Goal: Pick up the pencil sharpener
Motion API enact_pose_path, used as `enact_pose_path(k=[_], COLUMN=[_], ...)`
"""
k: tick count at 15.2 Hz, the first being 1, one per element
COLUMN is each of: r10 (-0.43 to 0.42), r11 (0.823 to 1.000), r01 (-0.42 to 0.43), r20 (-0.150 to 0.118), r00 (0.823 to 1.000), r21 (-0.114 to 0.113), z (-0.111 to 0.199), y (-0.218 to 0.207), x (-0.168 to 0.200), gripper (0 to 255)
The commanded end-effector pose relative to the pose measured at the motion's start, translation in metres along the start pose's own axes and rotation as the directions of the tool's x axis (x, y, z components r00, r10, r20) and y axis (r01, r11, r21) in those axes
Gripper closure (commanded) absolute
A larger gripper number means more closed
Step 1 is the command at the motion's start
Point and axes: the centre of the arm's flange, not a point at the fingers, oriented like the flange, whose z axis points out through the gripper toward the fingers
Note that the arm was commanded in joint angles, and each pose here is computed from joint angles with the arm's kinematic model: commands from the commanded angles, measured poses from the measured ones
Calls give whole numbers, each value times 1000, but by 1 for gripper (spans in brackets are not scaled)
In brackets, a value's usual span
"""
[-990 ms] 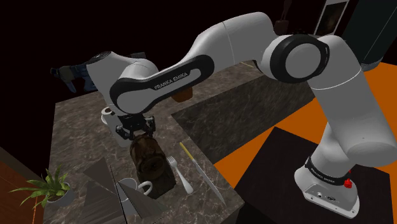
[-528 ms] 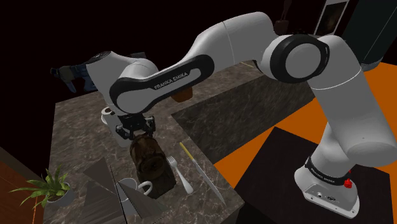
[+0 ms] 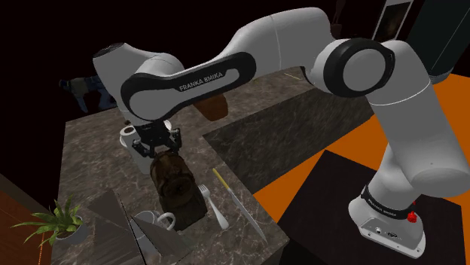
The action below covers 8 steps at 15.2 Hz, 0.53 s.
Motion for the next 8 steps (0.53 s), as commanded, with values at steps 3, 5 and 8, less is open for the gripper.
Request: enact_pose_path(k=[3, 5, 8], r10=[0, 0, 0], r11=[1000, 1000, 1000], r01=[0, 0, 0], r20=[-1, -1, 0], r00=[1000, 1000, 1000], r21=[2, 2, 2], z=[-24, -34, -40], y=[1, 2, 3], x=[2, 3, 3], gripper=[255, 255, 255])
